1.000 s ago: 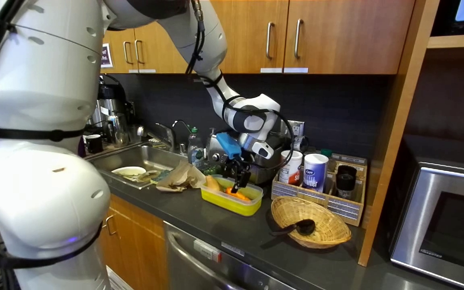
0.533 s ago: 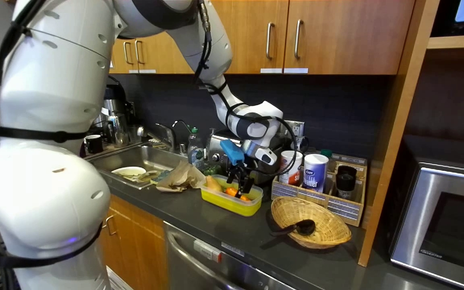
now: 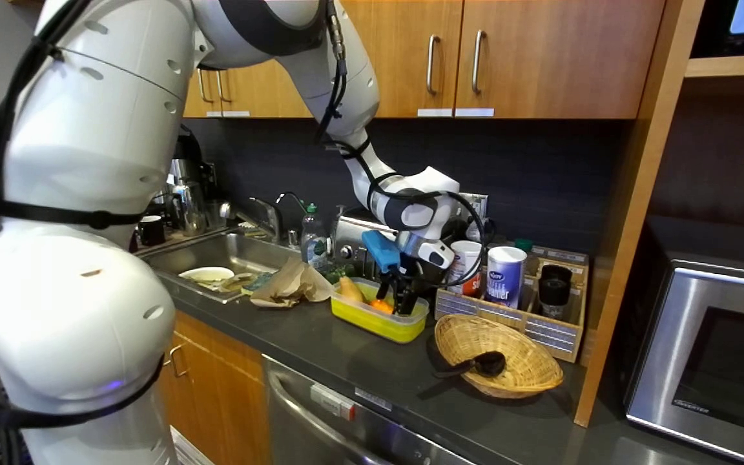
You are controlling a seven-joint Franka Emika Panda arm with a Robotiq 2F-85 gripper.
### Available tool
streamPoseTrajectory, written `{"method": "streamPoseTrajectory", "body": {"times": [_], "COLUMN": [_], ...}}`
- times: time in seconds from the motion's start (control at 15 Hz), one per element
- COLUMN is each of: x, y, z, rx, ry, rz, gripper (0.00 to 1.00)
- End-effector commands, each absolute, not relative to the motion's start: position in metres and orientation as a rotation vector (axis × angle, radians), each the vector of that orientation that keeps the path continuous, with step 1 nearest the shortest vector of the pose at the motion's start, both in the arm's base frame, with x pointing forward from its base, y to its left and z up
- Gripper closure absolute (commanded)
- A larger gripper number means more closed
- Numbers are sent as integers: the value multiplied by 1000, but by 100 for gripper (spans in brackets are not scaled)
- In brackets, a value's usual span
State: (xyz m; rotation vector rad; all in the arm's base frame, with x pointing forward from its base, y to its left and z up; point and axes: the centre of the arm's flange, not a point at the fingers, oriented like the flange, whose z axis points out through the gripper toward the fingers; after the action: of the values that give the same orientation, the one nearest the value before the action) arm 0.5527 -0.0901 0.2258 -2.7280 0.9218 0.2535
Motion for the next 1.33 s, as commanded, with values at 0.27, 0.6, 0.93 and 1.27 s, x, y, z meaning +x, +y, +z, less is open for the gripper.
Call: {"method": "streamPoseTrajectory", "body": {"times": [0.27,0.6,0.93,1.27], "x": [566,569,569,568], "y": [-96,-97,-96,-95], "z": [226,226,228,230], "rx": [-2746,-2743,-2744,-2743], "ry": [927,927,931,955], "rz": [217,215,209,204], "gripper": [65,78,87,88]}}
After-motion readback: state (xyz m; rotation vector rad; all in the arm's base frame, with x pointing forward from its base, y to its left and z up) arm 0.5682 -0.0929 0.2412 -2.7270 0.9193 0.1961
